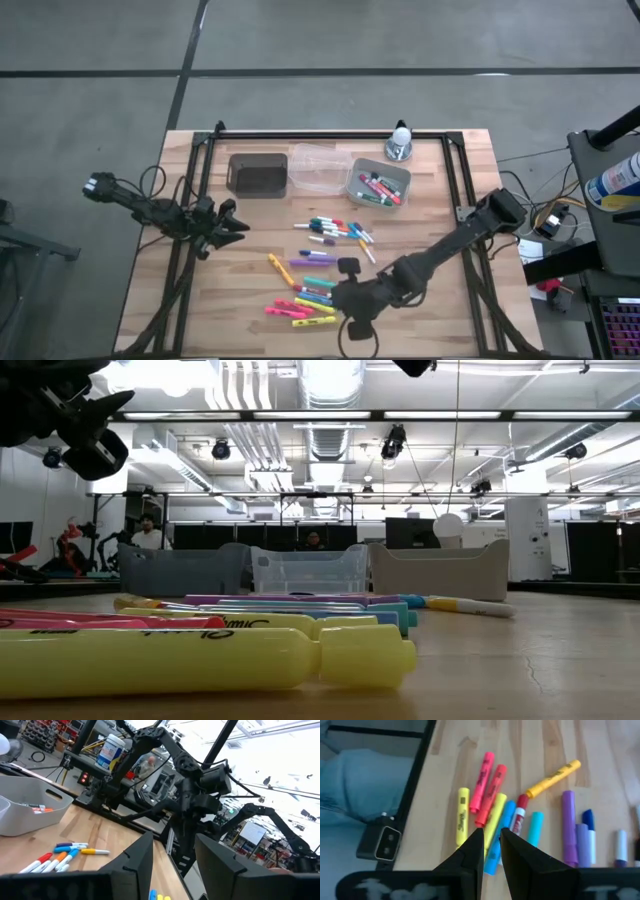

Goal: Pick & Place Markers
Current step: Put the light blue highlighter into the transparent bin

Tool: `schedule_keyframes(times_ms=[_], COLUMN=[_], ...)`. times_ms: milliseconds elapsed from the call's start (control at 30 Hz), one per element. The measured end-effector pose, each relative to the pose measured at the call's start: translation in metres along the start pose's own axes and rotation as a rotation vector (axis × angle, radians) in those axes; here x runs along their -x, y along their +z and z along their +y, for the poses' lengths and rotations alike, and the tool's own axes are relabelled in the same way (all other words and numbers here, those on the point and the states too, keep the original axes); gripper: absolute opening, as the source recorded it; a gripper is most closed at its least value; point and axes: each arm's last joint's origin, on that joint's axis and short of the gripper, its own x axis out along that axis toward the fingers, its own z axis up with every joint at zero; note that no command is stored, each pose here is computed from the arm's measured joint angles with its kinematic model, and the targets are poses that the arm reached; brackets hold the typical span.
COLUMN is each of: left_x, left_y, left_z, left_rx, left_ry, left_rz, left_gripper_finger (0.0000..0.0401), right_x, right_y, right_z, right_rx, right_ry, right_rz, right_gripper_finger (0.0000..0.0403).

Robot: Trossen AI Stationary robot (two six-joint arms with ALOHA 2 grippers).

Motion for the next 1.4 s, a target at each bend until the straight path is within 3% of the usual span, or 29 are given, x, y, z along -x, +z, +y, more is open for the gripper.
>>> schedule_keyframes(times_ms=[200,500,700,1033,1300,1400], left_x=[0.0,0.0,0.0,0.0,0.0,0.0], left_y=[0.0,0.0,0.0,-0.001,-0.001,-0.001], left_z=[0.0,0.0,0.0,0.001,0.001,0.001], left_rx=[-0.001,0.018,-0.009,-0.001,-0.007,-0.014], left_ry=[0.001,-0.003,0.003,0.007,0.008,0.009], left_rz=[-0.002,-0.004,0.004,0.009,0.011,0.01], left_gripper_finger=[0.014,0.014,0.014,0.014,0.014,0.014], right_x=[-0.011,-0.017,-0.022,-0.037,-0.045,-0.042], right_y=[-0.009,-0.017,-0.033,-0.068,-0.077,-0.071], right_z=[0.001,-0.001,-0.001,-0.026,-0.056,-0.068], right_rx=[-0.036,-0.032,0.016,-0.016,-0.017,0.009], right_ry=[0.023,0.029,0.016,-0.222,-0.311,-0.411], right_rz=[-0.047,-0.056,-0.021,0.018,0.078,0.08], right_gripper_finger=[0.0066,0.0142,0.0138,0.0134,0.0134,0.0132])
